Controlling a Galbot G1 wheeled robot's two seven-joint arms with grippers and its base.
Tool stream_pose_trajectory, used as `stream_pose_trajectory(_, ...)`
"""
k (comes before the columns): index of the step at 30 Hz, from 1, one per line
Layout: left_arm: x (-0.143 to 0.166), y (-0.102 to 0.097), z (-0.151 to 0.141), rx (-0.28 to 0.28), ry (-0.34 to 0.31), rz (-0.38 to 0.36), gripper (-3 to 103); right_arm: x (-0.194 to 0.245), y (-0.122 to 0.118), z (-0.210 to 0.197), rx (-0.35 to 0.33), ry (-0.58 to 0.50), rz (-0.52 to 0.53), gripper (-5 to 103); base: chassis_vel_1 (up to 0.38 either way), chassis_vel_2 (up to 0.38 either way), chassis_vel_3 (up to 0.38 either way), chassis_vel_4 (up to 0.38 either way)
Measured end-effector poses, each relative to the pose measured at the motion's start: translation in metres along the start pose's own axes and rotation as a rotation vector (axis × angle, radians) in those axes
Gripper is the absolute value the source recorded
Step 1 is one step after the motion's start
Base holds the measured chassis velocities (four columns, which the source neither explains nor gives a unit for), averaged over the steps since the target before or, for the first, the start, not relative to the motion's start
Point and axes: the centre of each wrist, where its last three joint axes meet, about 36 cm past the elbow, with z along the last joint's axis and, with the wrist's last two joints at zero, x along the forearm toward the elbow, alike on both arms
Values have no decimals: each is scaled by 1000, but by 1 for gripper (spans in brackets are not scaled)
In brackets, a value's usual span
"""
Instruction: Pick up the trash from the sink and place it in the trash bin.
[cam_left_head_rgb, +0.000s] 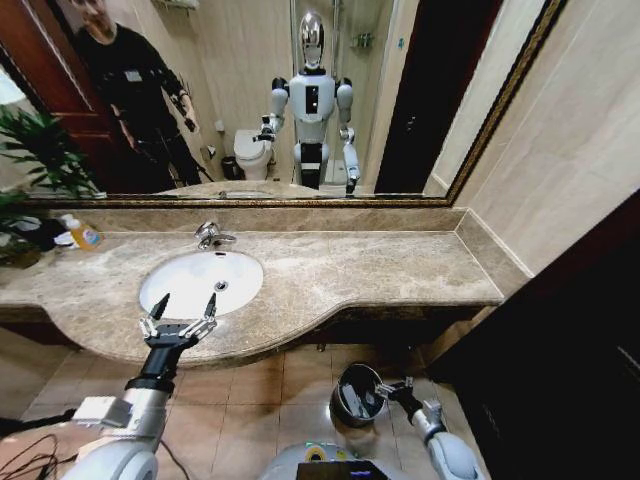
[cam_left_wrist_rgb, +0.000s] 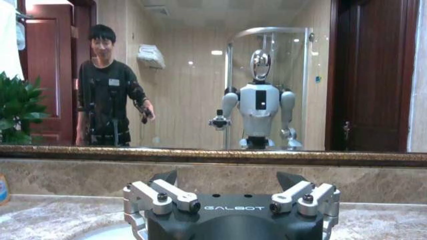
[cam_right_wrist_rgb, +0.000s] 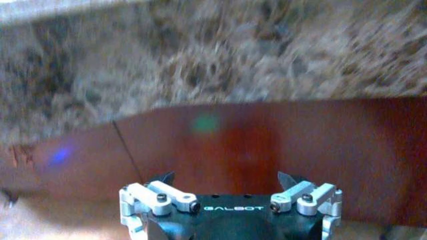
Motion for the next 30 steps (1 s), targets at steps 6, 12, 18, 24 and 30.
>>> stream_pose_trajectory(6, 0, 0, 0, 0, 0, 0, 100, 44, -6, -42, -37, -131, -68, 100, 0, 0, 0, 0)
stream_pose_trajectory(12, 0, 0, 0, 0, 0, 0, 100, 66, 25, -117, -4, -265, -72, 100, 0, 0, 0, 0)
stream_pose_trajectory(18, 0, 0, 0, 0, 0, 0, 100, 57, 65, -189, 2, -345, -12, 100, 0, 0, 0, 0)
stream_pose_trajectory(24, 0, 0, 0, 0, 0, 0, 100, 32, 87, -265, 4, -455, 136, 100, 0, 0, 0, 0)
stream_pose_trajectory(30, 0, 0, 0, 0, 0, 0, 100, 25, 79, -277, 1, -474, 145, 100, 0, 0, 0, 0)
